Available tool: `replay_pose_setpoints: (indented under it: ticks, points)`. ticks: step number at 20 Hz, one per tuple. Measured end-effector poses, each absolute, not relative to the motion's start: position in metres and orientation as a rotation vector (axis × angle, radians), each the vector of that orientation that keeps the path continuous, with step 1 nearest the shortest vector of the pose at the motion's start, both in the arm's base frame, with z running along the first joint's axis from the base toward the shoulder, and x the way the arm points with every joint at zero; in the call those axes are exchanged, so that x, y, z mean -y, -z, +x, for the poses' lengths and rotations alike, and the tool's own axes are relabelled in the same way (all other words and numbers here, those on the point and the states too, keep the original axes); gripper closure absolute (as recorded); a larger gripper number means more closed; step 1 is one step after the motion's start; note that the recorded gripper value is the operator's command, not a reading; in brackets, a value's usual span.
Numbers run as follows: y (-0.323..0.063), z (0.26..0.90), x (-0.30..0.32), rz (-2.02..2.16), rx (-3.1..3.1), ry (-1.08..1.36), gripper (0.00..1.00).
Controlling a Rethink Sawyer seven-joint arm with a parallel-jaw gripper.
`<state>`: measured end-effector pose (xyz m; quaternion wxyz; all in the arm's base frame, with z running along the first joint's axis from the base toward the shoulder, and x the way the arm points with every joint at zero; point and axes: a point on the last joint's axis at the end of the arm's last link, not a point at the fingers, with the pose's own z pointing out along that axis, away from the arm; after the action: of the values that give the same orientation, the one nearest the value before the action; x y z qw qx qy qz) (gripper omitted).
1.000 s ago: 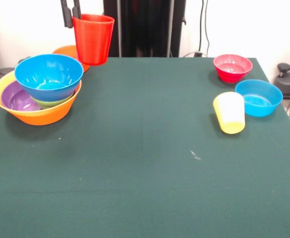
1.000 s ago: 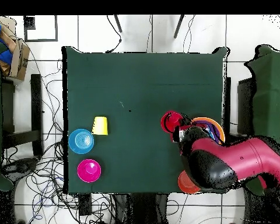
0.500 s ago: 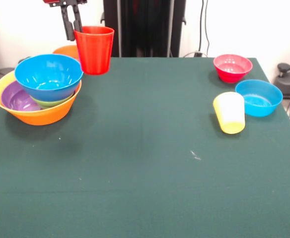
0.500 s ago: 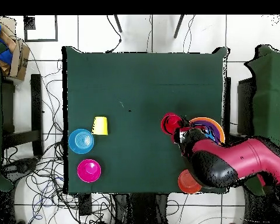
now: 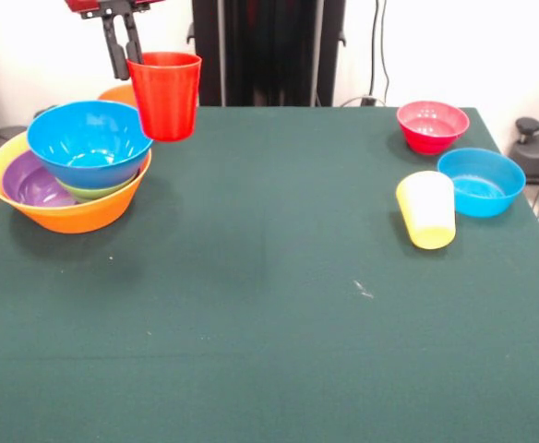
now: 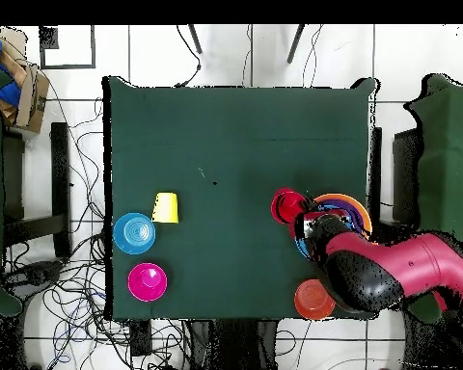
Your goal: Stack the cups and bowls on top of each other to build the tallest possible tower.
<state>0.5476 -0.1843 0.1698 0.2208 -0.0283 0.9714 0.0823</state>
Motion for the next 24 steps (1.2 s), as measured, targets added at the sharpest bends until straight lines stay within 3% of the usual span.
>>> replay_pose_setpoints:
  ticks: [24]
  points:
    - [-0.187, 0.554, 0.198, -0.125, -2.666, -0.231, 1.0]
